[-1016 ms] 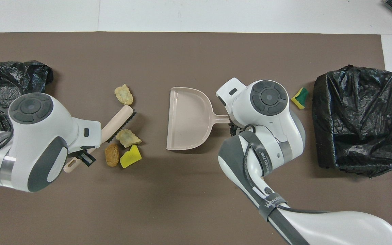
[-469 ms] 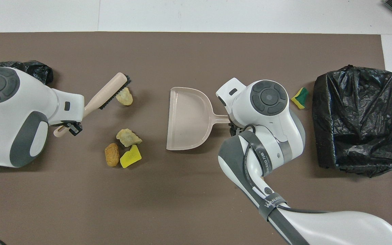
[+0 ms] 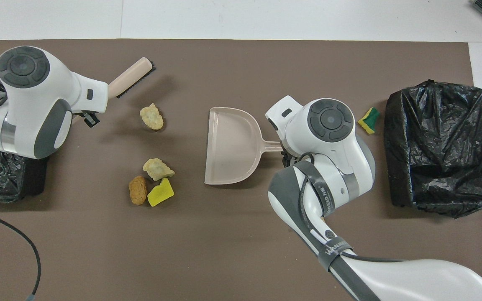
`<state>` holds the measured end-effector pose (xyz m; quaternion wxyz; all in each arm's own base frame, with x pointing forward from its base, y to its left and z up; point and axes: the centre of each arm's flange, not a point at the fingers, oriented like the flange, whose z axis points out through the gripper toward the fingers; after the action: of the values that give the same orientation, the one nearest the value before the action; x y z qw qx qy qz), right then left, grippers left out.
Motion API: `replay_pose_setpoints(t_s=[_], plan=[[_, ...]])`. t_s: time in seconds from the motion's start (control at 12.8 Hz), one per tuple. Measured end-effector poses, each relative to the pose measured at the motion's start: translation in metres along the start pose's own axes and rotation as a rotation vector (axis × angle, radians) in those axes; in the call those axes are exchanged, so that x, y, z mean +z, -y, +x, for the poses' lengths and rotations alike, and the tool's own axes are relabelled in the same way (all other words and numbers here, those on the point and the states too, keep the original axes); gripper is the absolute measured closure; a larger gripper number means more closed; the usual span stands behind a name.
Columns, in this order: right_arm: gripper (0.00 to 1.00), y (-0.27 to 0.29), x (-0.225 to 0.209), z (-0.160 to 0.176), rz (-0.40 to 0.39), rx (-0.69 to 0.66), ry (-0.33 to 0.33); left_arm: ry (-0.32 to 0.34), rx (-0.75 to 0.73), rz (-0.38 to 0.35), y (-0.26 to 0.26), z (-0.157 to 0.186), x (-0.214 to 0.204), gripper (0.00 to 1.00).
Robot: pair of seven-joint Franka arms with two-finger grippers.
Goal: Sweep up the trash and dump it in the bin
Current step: 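Sweep the chunks with the brush toward the dustpan held by the right gripper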
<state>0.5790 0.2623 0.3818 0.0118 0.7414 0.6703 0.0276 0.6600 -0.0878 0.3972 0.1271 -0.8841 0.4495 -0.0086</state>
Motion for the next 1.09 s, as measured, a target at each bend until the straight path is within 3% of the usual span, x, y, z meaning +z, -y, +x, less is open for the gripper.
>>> replay_pose_setpoints(t_s=[0.55,0.86,1.09], plan=[[0.68,0.000,0.000,0.000,0.000,0.000,0.000,0.100,0.049,-0.093,-0.051,-0.025,0.036,0.73],[0.68,0.000,0.000,0.000,0.000,0.000,0.000,0.200,0.074,-0.155,-0.085,-0.045,0.015,0.73],[0.68,0.000,0.000,0.000,0.000,0.000,0.000,0.217,0.075,-0.201,-0.113,-0.054,-0.007,0.73]])
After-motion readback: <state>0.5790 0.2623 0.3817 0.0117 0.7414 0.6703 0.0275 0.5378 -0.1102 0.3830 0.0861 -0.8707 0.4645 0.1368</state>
